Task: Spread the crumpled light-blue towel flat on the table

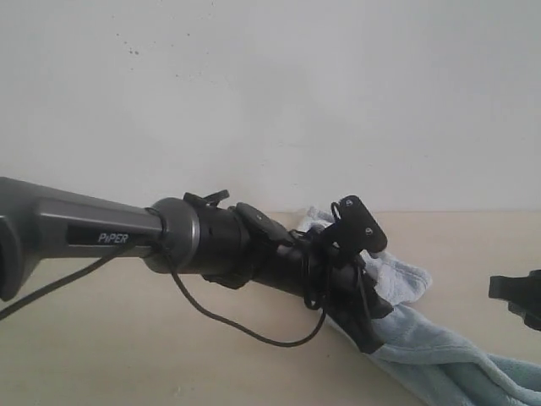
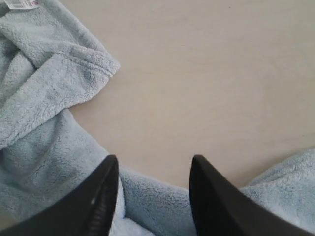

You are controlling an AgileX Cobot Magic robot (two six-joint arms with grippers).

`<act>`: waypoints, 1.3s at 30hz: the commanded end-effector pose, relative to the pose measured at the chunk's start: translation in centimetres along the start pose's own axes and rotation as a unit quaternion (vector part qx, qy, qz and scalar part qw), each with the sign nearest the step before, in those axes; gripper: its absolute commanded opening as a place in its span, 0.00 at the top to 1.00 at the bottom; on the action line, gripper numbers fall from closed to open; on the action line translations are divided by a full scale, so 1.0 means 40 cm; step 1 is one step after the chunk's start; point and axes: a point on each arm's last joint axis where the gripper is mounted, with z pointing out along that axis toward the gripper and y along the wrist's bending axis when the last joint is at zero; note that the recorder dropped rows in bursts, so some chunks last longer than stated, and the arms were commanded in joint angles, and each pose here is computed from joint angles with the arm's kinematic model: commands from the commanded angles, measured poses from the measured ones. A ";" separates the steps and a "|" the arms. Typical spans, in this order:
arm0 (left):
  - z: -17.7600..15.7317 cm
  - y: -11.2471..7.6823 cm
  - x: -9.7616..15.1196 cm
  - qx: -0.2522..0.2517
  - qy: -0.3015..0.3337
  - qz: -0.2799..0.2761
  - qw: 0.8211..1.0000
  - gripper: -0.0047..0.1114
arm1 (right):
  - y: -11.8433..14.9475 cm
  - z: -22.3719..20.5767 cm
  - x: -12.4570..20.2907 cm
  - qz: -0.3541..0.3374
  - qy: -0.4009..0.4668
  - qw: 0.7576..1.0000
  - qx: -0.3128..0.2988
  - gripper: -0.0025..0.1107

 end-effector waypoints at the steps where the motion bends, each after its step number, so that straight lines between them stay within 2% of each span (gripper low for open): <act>1: 0.027 0.006 0.013 -0.012 0.005 -0.008 1.000 0.59 | 0.000 0.000 -0.005 0.010 -0.005 1.000 -0.003 0.59; 5: 0.043 0.012 0.020 -0.019 0.007 -0.008 1.000 0.59 | 0.000 0.000 -0.005 0.018 -0.007 1.000 -0.005 0.59; 8: 0.045 0.030 0.026 -0.060 0.015 -0.009 0.998 0.63 | 0.000 0.000 -0.005 0.019 -0.006 1.000 -0.004 0.59; 12: 0.028 0.055 0.013 -0.111 0.012 -0.028 0.993 0.88 | -0.001 0.000 -0.005 0.019 -0.005 1.000 -0.002 0.59; 13: 0.017 0.059 0.000 -0.117 0.006 -0.038 0.992 0.92 | -0.001 0.000 -0.004 0.019 -0.004 1.000 -0.001 0.59; 19: -0.089 0.085 -0.110 -0.146 -0.053 -0.078 0.985 0.93 | -0.011 0.000 0.003 0.018 0.012 1.000 0.020 0.59; 23: -0.158 0.087 -0.132 -0.178 -0.068 -0.124 0.974 0.93 | -0.022 -0.005 0.010 0.017 0.029 0.998 0.044 0.59; 26: -0.200 0.074 -0.096 -0.212 -0.046 -0.140 0.966 0.93 | -0.019 -0.027 0.004 0.010 0.025 0.998 0.054 0.59; 31: -0.303 0.049 -0.008 -0.310 0.004 -0.150 0.939 0.93 | 0.024 -0.097 -0.033 -0.078 0.006 0.995 0.061 0.59; 33: -0.336 0.024 0.021 -0.313 0.021 -0.148 0.938 0.93 | 0.038 -0.120 -0.057 -0.120 -0.002 0.991 0.067 0.59; 35: -0.361 -0.003 0.041 -0.295 0.034 -0.140 0.945 0.93 | 0.043 -0.135 -0.080 -0.183 0.003 0.980 0.083 0.59; 37: -0.395 -0.038 0.068 -0.276 0.044 -0.146 0.949 0.93 | 0.028 -0.151 -0.098 -0.229 0.044 0.964 0.127 0.59; 39: -0.434 -0.051 0.084 -0.296 0.045 -0.172 0.939 0.93 | 0.021 -0.157 -0.079 -0.197 0.092 0.966 0.139 0.58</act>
